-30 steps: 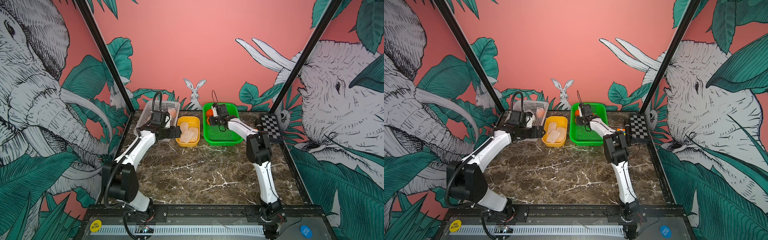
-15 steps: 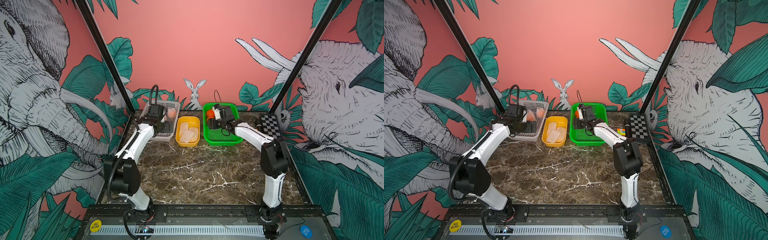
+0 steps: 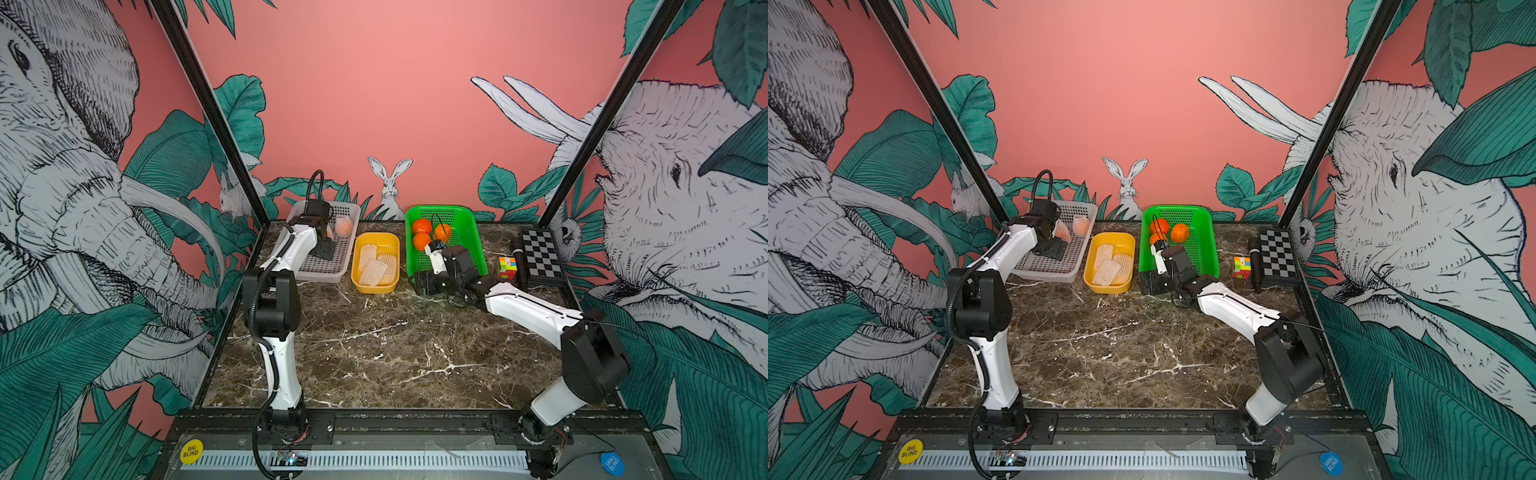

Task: Remove foam nets from oranges
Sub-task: Pick up the orange from the basket.

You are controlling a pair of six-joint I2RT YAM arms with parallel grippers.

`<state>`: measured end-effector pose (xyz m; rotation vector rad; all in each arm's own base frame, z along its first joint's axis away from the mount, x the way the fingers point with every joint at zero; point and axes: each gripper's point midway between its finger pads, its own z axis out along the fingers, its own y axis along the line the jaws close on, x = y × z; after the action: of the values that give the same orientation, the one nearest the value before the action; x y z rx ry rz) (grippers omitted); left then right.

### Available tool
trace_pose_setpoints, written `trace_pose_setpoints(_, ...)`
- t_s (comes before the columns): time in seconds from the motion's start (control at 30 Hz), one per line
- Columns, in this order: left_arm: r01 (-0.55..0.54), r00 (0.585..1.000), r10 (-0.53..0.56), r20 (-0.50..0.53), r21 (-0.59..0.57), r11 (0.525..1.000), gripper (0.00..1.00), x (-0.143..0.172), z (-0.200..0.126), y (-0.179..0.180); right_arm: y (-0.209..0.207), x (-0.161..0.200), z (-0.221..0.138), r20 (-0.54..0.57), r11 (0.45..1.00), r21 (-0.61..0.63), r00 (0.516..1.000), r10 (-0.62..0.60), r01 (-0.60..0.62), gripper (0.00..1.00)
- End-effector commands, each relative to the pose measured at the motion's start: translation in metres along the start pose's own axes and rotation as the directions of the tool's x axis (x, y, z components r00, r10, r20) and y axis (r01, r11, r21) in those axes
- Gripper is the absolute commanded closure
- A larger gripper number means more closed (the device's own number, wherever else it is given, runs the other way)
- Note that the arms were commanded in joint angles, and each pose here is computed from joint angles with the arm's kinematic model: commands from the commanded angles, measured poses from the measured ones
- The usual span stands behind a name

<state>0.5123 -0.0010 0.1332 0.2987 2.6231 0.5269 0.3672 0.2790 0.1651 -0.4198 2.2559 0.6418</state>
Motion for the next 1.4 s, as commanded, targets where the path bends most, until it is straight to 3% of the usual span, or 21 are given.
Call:
trace_pose_setpoints(0.0,-0.052,0.999,0.051,-0.003,-0.058,0.997,0.01,-0.007,0.003,0.016,0.012,-0.027,-0.020,0.111,0.999,-0.034,0.994,-0.019,0.023,0.08)
trace_pose_setpoints(0.2,-0.053,0.998,0.050,-0.026,-0.087,0.995,0.00,-0.015,0.025,0.030,0.013,-0.026,-0.027,0.117,0.999,-0.038,0.993,-0.026,0.031,0.04)
trace_pose_setpoints(0.6,-0.108,0.993,0.105,-0.045,-0.075,0.991,0.01,-0.037,0.058,0.024,0.016,-0.031,-0.032,0.130,0.999,-0.037,0.991,-0.032,0.037,0.03)
trace_pose_setpoints(0.87,-0.092,0.993,0.085,-0.086,-0.083,0.992,0.01,-0.028,0.077,0.030,0.015,-0.031,-0.028,0.121,0.999,-0.033,0.992,-0.033,0.037,0.03)
trace_pose_setpoints(1.17,-0.073,0.993,0.066,-0.096,-0.078,0.994,0.15,-0.023,0.093,0.031,0.013,-0.028,-0.022,0.110,0.999,-0.029,0.993,-0.038,0.041,0.03)
trace_pose_setpoints(1.37,-0.075,0.994,0.067,-0.086,-0.088,0.993,0.18,-0.029,0.101,0.032,0.012,-0.025,-0.017,0.095,0.999,-0.025,0.995,-0.038,0.040,0.03)
